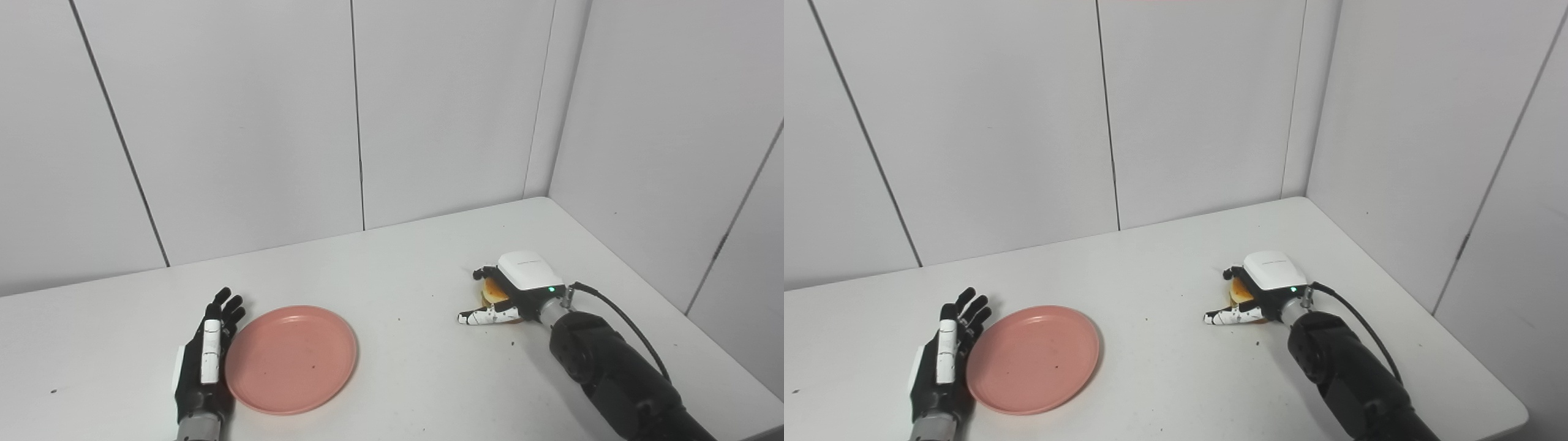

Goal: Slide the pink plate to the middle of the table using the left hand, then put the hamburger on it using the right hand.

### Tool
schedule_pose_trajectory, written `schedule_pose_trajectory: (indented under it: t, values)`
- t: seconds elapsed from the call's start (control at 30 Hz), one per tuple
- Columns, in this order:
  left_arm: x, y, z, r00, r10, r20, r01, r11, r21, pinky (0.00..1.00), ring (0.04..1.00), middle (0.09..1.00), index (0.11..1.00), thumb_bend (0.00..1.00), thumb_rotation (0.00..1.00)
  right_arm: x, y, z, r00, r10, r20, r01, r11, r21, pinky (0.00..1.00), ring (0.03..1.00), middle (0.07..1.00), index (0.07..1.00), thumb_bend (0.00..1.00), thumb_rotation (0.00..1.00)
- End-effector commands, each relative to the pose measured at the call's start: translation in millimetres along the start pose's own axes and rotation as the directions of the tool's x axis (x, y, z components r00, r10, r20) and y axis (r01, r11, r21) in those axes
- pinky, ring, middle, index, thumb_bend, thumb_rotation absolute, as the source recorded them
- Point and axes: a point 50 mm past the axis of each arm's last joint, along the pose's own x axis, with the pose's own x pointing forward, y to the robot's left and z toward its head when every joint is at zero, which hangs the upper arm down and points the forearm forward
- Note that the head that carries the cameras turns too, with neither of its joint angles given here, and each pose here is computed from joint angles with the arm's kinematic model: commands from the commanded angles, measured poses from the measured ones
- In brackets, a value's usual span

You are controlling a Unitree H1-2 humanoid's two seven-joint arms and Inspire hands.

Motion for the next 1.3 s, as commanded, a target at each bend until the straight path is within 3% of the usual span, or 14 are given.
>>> schedule_pose_trajectory:
  t: [0.0, 0.13, 0.33, 0.57, 0.9, 1.13, 1.27]
  values:
    - [-7, 0, -12, 0.998, 0.009, -0.063, -0.01, 1.0, -0.02, 1.0, 0.9, 0.879, 0.852, 0.87, 0.87, 8, -21, -4, 0.998, -0.057, -0.019, 0.057, 0.998, 0.01, 0.62, 0.73, 0.762, 0.721, 0.85, 0.75]
    - [-7, 0, -13, 0.998, 0.009, -0.063, -0.01, 1.0, -0.018, 1.0, 0.896, 0.876, 0.85, 0.87, 0.86, 6, -15, -6, 0.998, -0.059, -0.026, 0.06, 0.998, 0.029, 0.58, 0.717, 0.755, 0.714, 0.84, 0.72]
    - [-8, 0, -13, 0.998, 0.01, -0.065, -0.011, 1.0, -0.012, 1.0, 0.887, 0.869, 0.849, 0.87, 0.88, 5, -8, -8, 0.996, -0.077, -0.035, 0.079, 0.996, 0.048, 0.49, 0.616, 0.698, 0.676, 0.74, 0.58]
    - [-8, -1, -13, 0.998, 0.004, -0.069, -0.005, 1.0, -0.015, 1.0, 0.89, 0.877, 0.853, 0.88, 0.88, 6, -6, -11, 0.995, -0.093, -0.035, 0.095, 0.994, 0.057, 0.48, 0.569, 0.65, 0.646, 0.7, 0.5]
    - [-11, -4, -12, 0.997, 0.006, -0.073, -0.006, 1.0, -0.005, 0.99, 0.886, 0.877, 0.849, 0.88, 0.89, 12, 1, -23, 0.994, -0.103, -0.044, 0.105, 0.994, 0.04, 0.51, 0.585, 0.64, 0.627, 0.71, 0.48]
    - [-10, -4, -12, 0.997, 0.007, -0.075, -0.007, 1.0, -0.004, 1.0, 0.892, 0.883, 0.86, 0.88, 0.89, 13, -14, -13, 0.979, -0.202, 0.031, 0.2, 0.979, 0.043, 0.43, 0.503, 0.559, 0.567, 0.67, 0.43]
    - [-10, -6, -12, 0.997, 0.006, -0.078, -0.006, 1.0, 0.007, 0.97, 0.883, 0.881, 0.861, 0.88, 0.9, 14, -33, -3, 0.957, -0.275, 0.094, 0.271, 0.961, 0.05, 0.36, 0.42, 0.484, 0.515, 0.68, 0.34]
